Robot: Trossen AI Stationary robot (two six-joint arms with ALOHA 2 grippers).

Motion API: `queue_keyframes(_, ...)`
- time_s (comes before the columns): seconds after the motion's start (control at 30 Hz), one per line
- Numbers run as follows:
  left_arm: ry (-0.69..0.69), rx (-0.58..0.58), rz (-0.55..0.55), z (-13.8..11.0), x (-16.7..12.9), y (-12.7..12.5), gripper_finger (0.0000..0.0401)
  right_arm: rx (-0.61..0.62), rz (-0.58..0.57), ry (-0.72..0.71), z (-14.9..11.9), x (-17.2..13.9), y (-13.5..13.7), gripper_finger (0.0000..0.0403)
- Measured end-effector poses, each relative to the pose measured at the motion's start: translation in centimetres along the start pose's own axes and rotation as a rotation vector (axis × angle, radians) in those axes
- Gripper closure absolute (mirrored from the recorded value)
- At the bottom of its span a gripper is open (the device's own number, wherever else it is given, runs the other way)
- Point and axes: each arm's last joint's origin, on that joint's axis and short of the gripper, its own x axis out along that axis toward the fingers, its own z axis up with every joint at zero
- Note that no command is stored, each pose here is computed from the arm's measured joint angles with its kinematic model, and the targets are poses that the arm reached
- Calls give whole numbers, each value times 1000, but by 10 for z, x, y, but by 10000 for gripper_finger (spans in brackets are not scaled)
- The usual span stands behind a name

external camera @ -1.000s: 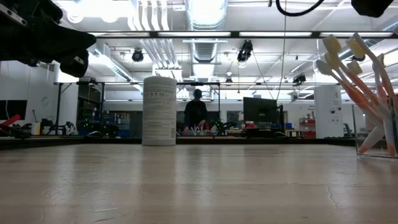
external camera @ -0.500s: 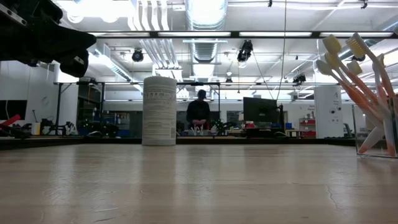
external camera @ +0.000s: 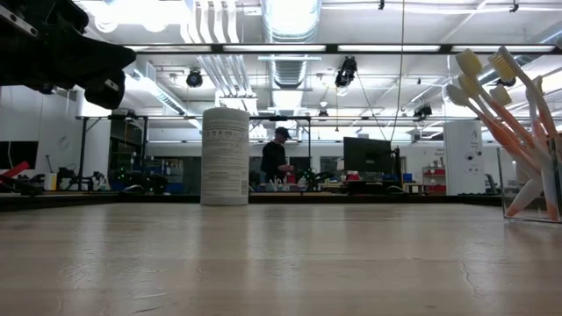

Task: Pick & Place toothbrushing station
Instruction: Return to Home Position

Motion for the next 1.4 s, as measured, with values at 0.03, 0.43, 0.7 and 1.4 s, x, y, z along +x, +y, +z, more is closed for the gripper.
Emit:
queue_keyframes(0.03, 0, 0, 0, 0, 0, 0, 384, -13, 3, -38, 0, 1, 3, 250)
queue_keyframes(0.43, 0, 0, 0, 0, 0, 0, 385, -69, 195, -495, -54, 19, 0, 250)
queue_keyframes(0.7, 0, 0, 0, 0, 0, 0, 383, -43, 242, -538, -90, 21, -25, 250)
queue_keyframes(1.4, 0, 0, 0, 0, 0, 0, 383, 102, 421, -412, -159, -25, -74, 257)
